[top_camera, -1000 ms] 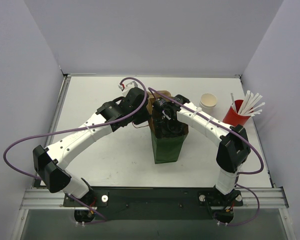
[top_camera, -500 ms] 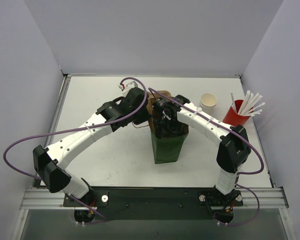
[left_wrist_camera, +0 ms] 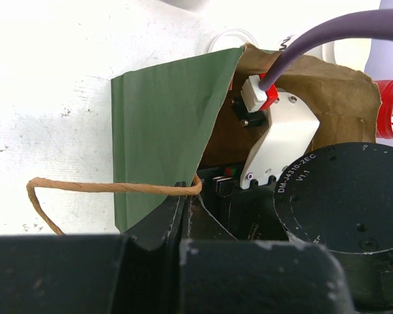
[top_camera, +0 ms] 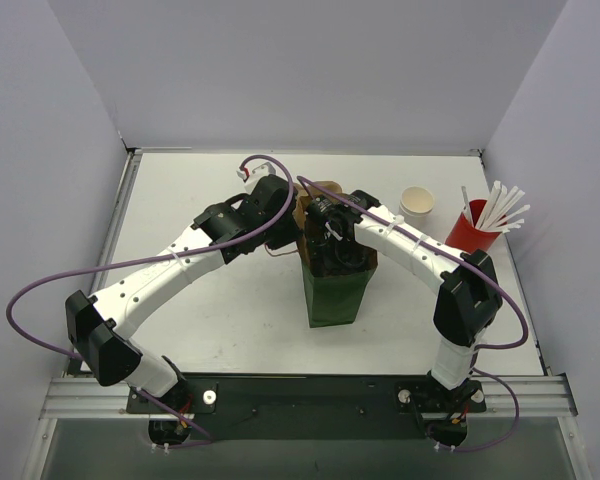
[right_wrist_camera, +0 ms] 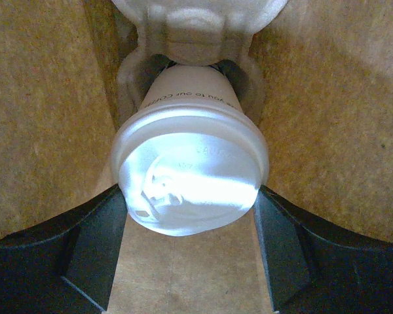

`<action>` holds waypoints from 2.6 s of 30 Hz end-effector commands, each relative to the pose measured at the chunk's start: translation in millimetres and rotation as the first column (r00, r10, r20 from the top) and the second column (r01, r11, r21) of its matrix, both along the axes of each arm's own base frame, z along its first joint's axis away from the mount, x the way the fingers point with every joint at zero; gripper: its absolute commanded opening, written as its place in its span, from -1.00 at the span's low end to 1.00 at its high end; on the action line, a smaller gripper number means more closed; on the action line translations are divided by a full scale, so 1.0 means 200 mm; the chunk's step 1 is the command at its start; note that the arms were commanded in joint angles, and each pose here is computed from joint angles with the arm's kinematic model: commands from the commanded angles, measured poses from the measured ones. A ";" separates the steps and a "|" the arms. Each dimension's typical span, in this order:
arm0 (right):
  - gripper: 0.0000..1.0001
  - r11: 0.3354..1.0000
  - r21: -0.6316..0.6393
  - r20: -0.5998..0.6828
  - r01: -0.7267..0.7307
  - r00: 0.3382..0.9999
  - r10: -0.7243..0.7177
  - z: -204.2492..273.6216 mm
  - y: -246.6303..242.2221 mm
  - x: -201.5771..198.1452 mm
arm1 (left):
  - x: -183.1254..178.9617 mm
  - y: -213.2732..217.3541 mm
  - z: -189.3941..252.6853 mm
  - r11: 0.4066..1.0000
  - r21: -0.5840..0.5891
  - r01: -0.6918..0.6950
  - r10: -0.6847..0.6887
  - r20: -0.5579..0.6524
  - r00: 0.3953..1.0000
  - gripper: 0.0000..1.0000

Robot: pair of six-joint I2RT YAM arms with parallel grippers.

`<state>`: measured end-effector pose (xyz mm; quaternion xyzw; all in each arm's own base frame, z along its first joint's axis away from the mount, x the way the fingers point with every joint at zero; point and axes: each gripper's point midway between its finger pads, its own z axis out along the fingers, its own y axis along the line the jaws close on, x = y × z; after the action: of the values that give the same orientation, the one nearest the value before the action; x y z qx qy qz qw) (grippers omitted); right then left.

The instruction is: Pack the takeout coffee

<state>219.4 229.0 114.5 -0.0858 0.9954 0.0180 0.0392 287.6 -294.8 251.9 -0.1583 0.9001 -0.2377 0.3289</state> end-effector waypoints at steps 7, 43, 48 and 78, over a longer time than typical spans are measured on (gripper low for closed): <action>-0.10 0.992 -0.129 -0.048 -0.005 0.999 -0.001 -0.27 -0.08 0.01 | -0.05 -0.04 0.09 0.997 -0.062 0.053 -0.051 0.025 0.998 -1.00; -0.11 0.989 -0.144 -0.065 -0.008 0.998 -0.002 -0.32 -0.11 0.04 | -0.05 -0.07 0.08 0.995 -0.052 0.088 -0.087 0.028 0.996 -1.00; -0.11 0.989 -0.146 -0.064 -0.003 0.998 -0.006 -0.32 -0.12 0.04 | -0.05 -0.07 0.08 0.995 -0.052 0.091 -0.090 0.025 0.996 -1.00; -0.06 0.989 -0.149 -0.048 0.006 0.999 -0.014 -0.29 -0.14 0.03 | -0.05 -0.07 0.08 0.995 -0.051 0.085 -0.084 0.025 0.996 -1.00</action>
<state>218.7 224.0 111.6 -0.0832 0.9959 0.0219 0.0280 286.2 -302.6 256.2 -0.1405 0.8989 -0.2545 0.3279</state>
